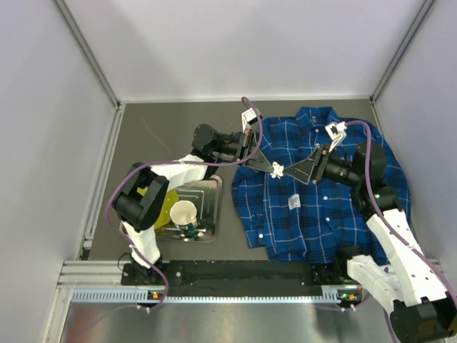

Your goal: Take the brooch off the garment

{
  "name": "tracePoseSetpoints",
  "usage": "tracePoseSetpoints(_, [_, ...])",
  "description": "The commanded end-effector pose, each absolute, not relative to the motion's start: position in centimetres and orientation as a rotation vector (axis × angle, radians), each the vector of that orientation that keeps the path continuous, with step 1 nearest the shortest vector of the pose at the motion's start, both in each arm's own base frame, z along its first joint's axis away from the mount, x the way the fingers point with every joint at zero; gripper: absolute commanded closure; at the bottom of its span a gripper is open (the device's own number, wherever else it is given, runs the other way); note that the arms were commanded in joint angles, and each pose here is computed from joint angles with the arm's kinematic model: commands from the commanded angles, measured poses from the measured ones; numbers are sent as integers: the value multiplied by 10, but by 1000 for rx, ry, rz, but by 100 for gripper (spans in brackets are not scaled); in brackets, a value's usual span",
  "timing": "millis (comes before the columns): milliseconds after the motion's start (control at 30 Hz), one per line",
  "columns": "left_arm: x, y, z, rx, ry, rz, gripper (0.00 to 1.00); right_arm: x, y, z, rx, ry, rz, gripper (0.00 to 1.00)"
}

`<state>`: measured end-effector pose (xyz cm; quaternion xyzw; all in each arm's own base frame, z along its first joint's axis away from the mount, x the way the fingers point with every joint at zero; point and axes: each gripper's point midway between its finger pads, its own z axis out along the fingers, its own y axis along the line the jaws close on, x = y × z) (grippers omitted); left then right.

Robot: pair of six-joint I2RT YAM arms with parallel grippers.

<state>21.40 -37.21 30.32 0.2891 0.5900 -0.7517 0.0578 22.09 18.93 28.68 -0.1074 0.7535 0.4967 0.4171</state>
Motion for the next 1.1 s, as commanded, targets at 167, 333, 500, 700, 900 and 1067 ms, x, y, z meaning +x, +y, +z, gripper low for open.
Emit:
tracePoseSetpoints(167, [222,-375,295,962,1799,-1979,100,232,182,317,-247,1830,1161,43])
tracePoseSetpoints(333, [220,-377,293,986,1829,-1945,100,226,199,317,-345,1820,1306,43])
tracePoseSetpoints(500, [217,-379,291,1002,1827,-1937,100,222,210,313,-411,1812,1356,43])
tracePoseSetpoints(700, [215,-379,291,1022,1828,-1929,100,222,213,302,-415,1823,1381,46])
tracePoseSetpoints(900, [213,-378,294,1039,1815,-1935,100,220,215,287,-442,1855,1406,48])
tracePoseSetpoints(1067, [212,-377,296,1046,1807,-1937,100,217,215,278,-462,1874,1414,50])
